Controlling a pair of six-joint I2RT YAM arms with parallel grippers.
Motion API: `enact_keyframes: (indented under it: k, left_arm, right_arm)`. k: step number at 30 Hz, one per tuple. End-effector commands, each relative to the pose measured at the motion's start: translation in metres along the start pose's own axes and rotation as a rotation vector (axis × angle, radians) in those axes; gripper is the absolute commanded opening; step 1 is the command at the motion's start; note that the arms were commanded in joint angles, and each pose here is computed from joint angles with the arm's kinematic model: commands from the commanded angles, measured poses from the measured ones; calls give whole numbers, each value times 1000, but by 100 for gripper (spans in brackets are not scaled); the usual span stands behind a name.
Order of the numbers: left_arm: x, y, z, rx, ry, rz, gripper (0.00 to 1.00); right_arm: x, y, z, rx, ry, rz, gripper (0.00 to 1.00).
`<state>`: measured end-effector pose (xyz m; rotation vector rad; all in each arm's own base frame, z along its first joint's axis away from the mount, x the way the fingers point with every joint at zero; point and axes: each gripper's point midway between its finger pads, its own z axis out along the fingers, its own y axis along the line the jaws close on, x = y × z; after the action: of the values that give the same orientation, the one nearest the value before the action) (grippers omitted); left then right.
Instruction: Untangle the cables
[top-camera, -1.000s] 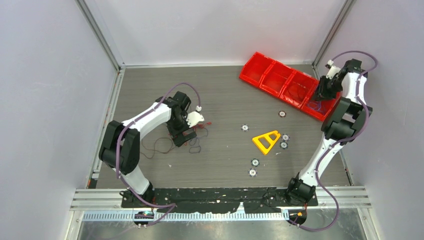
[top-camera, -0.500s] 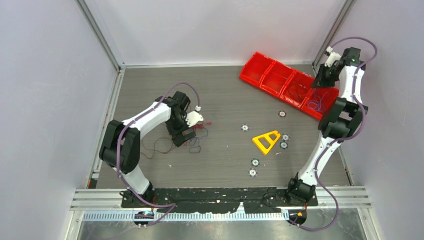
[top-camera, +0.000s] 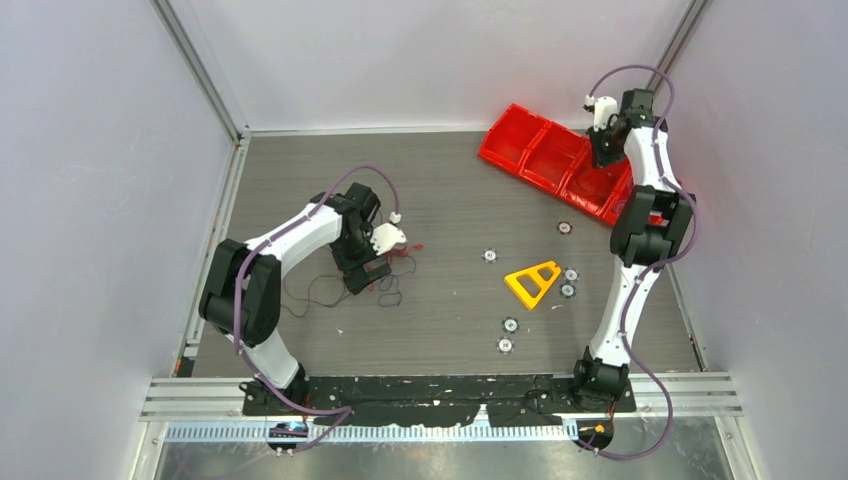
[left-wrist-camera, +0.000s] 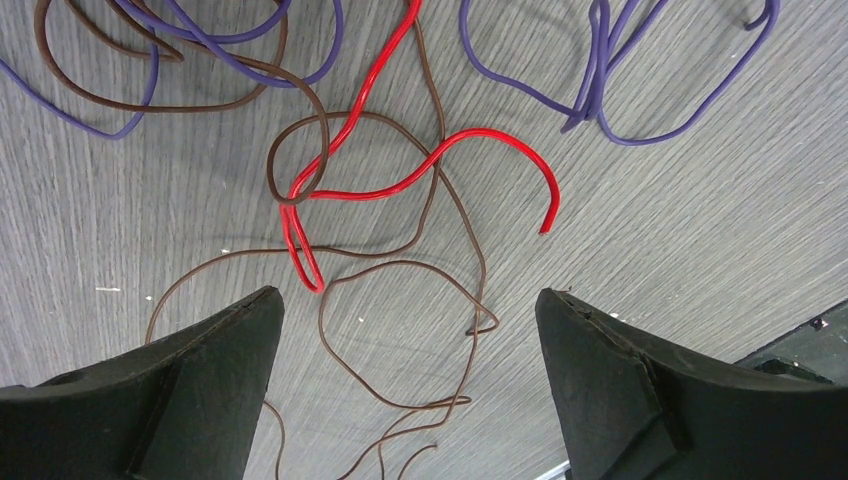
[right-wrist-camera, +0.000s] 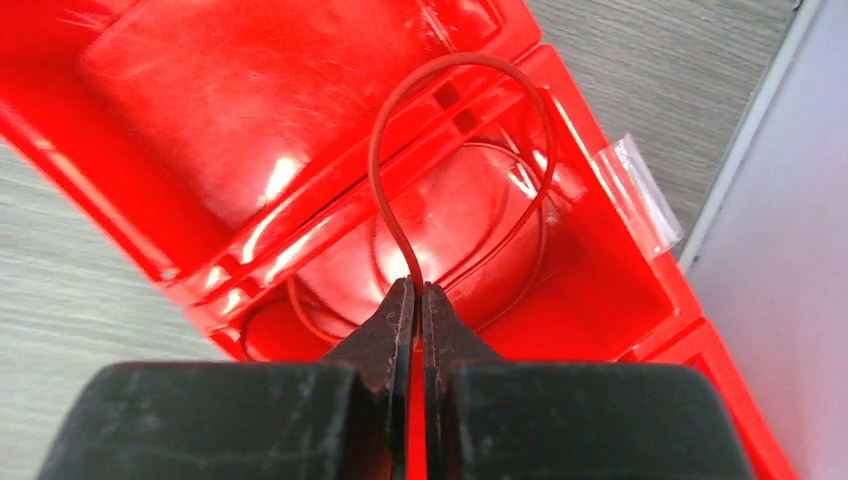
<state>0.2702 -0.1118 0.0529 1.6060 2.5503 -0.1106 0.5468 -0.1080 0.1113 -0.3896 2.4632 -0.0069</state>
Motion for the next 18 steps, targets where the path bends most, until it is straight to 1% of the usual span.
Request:
enact_keyframes:
  k: [1,4,5,10,18]
  left_arm:
    - [-5,8,-7,-13,-6,4,100]
    - [-7,10,-8,-16,-7,6,99]
    - [-8,11,-8,-18,-6,6,99]
    - [-10,13,-9,-20,-4,10,100]
    - [-12,16,-9,-25,-2,12,100]
  right_arm:
    - [-2,-37,11,132,-11,-171,5]
    - [2,-45,15,159,-3,-294,5]
    - [10,-44,18,154,15,-313,5]
    - [17,-44,10,146,25,-468,5]
    - [31,-50,-9,122,62,-594,5]
